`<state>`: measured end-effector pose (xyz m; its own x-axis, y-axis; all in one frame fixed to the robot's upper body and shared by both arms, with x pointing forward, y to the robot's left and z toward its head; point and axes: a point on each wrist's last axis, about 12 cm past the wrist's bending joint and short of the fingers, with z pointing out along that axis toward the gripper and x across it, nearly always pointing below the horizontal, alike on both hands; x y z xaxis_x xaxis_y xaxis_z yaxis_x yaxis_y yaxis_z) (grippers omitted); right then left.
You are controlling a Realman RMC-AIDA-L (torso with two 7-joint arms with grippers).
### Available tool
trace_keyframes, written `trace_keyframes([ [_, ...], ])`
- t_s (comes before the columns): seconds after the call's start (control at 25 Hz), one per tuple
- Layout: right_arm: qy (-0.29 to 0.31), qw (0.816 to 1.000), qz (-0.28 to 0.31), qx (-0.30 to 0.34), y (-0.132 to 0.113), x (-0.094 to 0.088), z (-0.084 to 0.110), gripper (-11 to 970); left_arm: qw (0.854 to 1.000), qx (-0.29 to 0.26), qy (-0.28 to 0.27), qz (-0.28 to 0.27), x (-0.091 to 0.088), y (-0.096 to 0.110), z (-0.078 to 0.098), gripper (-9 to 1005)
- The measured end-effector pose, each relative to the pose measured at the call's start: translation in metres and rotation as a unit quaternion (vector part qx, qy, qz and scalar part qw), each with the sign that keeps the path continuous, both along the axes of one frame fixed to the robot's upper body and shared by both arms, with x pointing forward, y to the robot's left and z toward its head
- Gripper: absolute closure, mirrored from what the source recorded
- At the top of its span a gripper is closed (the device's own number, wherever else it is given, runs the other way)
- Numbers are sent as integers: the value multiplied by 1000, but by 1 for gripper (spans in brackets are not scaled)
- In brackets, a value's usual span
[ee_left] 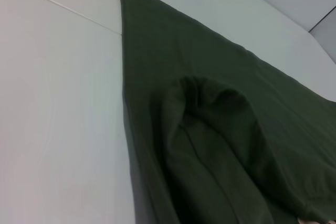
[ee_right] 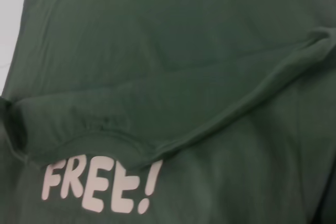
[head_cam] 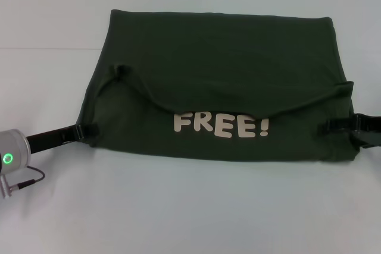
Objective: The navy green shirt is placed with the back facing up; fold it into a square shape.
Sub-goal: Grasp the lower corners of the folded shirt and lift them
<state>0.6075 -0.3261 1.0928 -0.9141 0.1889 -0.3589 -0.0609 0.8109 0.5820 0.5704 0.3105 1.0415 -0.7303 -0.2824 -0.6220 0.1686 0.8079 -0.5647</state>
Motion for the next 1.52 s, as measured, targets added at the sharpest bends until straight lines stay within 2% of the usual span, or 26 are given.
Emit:
trace_keyframes([
  [0.36, 4, 1000, 15, -2, 9, 0, -2, 28, 1000, -1, 0, 1, 0, 0, 0, 970],
  [0.72, -7, 1000, 0, 0, 3, -2, 0, 79, 1000, -4, 2, 2, -1, 0, 0, 970],
  [0.92, -5, 1000, 2, -1, 4, -3, -1, 284, 1000, -6, 2, 1, -1, -1, 0, 970],
  [1.28, -1, 1000, 2, 1, 1, -7, -3, 747, 1000, -14, 4, 1, 0, 0, 2, 969],
  [1.52, 1, 1000, 10, 0, 0, -9, -3, 843, 1000, -22, 7, 0, 0, 2, 6, 969],
])
